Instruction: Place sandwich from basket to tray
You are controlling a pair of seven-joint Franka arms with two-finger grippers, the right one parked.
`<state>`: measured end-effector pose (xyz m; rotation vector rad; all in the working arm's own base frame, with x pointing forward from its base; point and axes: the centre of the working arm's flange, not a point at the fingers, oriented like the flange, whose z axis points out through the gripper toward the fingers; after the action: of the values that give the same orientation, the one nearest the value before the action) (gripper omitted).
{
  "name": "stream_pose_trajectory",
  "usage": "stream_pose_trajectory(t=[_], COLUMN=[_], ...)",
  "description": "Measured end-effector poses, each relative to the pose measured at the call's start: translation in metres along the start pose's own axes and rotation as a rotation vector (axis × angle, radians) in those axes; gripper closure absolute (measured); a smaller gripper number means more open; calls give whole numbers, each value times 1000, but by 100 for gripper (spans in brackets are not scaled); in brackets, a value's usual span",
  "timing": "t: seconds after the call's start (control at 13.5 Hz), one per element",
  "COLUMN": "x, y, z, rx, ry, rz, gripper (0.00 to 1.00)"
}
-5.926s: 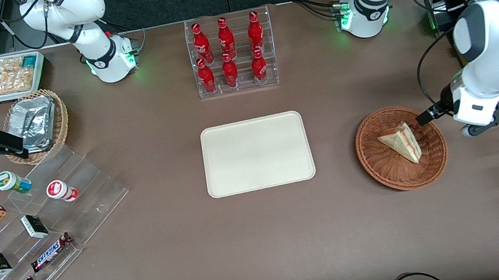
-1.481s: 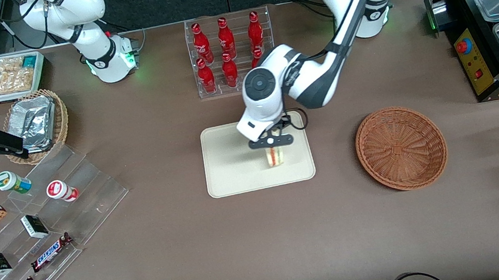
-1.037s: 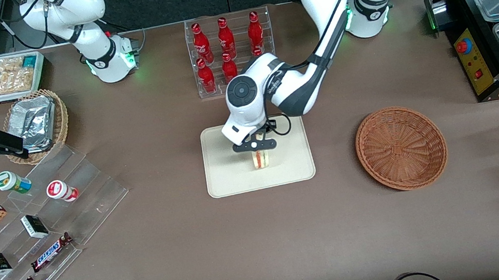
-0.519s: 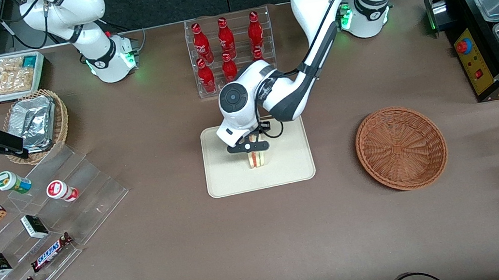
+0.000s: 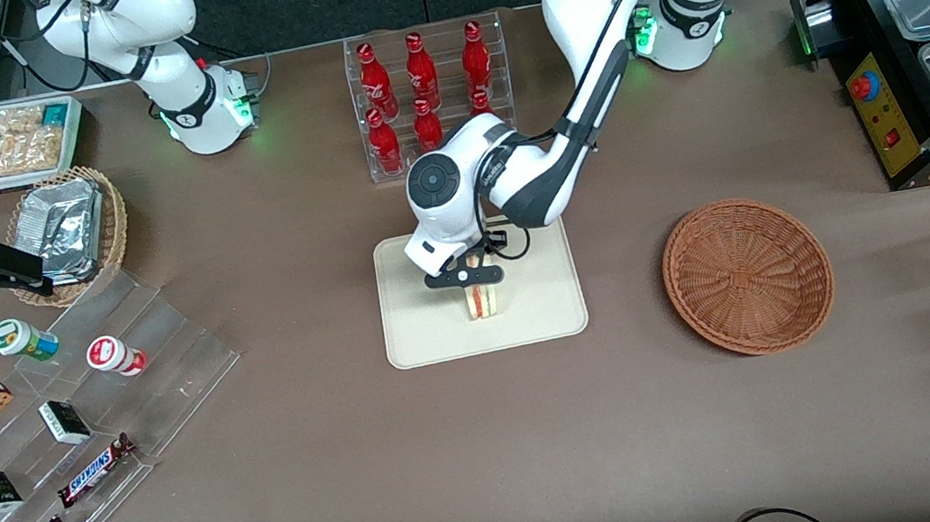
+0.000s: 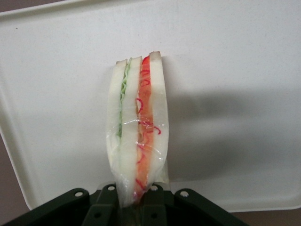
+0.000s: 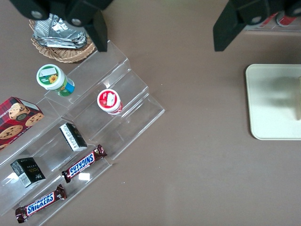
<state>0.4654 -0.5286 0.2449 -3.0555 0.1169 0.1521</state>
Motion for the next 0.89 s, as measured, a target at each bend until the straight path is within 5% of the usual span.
stream_pose_trajectory(t=[0.37,0.89], x=[1,5], y=[0,3], z=[8,-8], rx=[4,-15], ry=[-4,18], rz=[-4,-69], gripper=[84,11])
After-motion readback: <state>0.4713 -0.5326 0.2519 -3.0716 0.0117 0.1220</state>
